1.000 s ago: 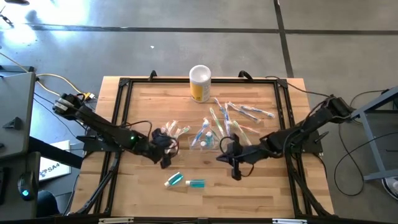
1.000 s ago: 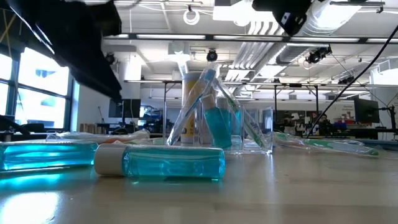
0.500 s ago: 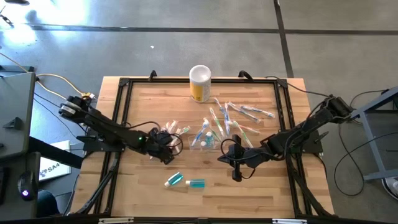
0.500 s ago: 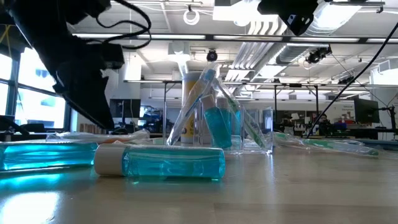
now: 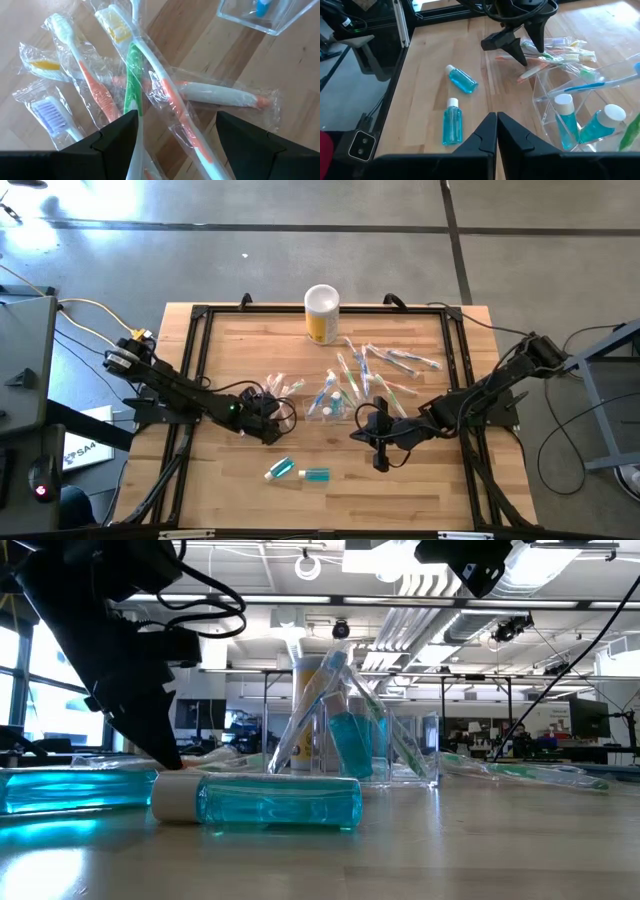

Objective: Pick & Place toothbrushing station
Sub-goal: Put the orange toothbrush in the transparent organizer

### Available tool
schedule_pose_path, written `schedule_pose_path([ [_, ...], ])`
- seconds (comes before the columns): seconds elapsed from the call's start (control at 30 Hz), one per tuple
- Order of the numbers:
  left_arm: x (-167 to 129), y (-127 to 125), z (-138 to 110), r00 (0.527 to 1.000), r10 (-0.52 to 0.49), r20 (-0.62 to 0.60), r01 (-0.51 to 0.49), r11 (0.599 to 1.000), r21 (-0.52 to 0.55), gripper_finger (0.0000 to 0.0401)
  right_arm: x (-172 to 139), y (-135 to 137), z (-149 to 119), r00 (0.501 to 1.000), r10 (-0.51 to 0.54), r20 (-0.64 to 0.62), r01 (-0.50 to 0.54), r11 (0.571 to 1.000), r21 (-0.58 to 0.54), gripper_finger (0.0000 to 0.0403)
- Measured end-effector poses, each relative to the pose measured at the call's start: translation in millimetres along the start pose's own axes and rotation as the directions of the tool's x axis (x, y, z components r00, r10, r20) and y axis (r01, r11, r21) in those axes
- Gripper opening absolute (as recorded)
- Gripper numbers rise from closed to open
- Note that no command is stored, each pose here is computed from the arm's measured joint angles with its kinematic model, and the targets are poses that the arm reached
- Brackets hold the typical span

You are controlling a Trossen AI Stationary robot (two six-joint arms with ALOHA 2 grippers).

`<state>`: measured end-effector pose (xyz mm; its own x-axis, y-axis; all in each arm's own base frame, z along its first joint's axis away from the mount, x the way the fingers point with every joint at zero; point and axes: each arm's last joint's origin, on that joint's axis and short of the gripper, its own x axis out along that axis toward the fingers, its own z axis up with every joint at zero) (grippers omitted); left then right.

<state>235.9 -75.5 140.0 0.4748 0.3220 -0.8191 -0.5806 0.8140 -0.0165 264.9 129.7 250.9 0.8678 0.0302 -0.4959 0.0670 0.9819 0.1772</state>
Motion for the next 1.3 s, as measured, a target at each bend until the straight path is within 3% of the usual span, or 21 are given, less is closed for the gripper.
schedule_pose_path([
  [0.2,1,0,-1,1.000,-0.011,-0.025,0.011,1.000,-0.002,0.0205,0,0,0,1.000,0.000,0.000,0.000,1.000,0.003,0.0003],
  [0.53,1,0,-4,0.997,-0.035,-0.068,0.036,0.999,0.008,0.0015,0,-1,-1,1.000,-0.014,-0.006,0.014,1.000,0.000,0.0002],
  [0.9,-16,-16,18,0.998,-0.058,-0.027,0.060,0.995,0.078,0.0012,23,-2,-21,0.987,-0.144,-0.066,0.142,0.989,-0.042,0.0002],
  [1.03,-32,-24,34,0.999,-0.026,-0.023,0.028,0.993,0.117,0.0018,27,-4,-25,0.980,-0.183,-0.074,0.179,0.982,-0.058,0.0002],
  [1.3,-78,-38,48,0.986,0.122,0.110,-0.140,0.975,0.174,0.0010,25,-4,-29,0.970,-0.230,-0.076,0.224,0.971,-0.080,0.0002],
])
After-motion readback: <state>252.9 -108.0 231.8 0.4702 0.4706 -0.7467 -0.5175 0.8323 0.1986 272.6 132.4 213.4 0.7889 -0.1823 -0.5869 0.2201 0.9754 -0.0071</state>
